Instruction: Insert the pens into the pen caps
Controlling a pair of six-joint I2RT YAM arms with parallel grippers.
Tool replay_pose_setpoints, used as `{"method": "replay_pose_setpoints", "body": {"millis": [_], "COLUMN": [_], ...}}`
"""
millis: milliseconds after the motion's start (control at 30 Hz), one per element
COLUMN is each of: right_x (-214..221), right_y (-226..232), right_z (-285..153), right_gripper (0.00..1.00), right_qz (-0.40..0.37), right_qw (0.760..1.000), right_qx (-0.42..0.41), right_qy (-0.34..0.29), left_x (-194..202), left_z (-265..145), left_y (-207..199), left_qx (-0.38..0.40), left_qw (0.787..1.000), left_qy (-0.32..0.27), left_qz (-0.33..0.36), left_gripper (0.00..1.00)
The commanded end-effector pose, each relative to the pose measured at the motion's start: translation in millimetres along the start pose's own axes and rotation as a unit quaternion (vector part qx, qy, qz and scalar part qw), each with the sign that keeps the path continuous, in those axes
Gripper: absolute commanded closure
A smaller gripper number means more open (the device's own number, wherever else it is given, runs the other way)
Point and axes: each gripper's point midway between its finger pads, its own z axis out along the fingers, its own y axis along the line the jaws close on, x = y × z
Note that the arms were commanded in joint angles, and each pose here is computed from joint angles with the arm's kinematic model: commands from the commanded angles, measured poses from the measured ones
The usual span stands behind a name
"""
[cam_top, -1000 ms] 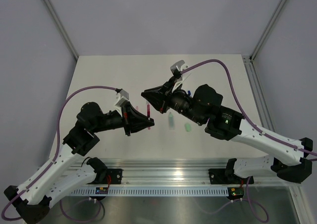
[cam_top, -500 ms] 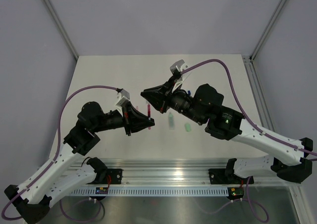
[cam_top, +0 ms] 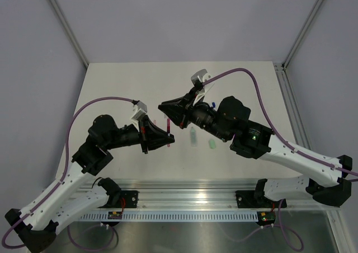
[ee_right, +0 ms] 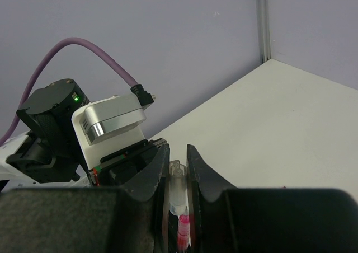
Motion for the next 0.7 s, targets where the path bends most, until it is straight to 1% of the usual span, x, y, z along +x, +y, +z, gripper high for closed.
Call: {"method": "replay_pose_setpoints", "body": {"millis": [0,233,467,667], "right_x": [-11,-36,-22,-18], "right_y": [-4,-10,-17,-14], "right_z": [0,-6,1,-2], "right_gripper": [1.0,1.0,1.0,1.0], "right_qz": [-0.008,-0.013,-0.008,0.009], "right_qw": [1.0,0.999,0.999,1.0], "right_qx": [0.007,0.017,0.022,0.011], "right_qy": [-0.014,-0.039,-0.026,-0.024], "left_x": [-31,-30,-30,-30], "left_z": [-1,-2,-1,-2], "left_y": [-16,-15,-17,-14], "left_qx": [0.022,0.021,0.025,0.016], "left_qw": [0.998,0.998,0.998,0.998], "left_qy": [-0.04,-0.04,-0.039,-0.042], "left_qz": [0.042,0.04,0.039,0.04], "left_gripper": [1.0,1.0,1.0,1.0]}}
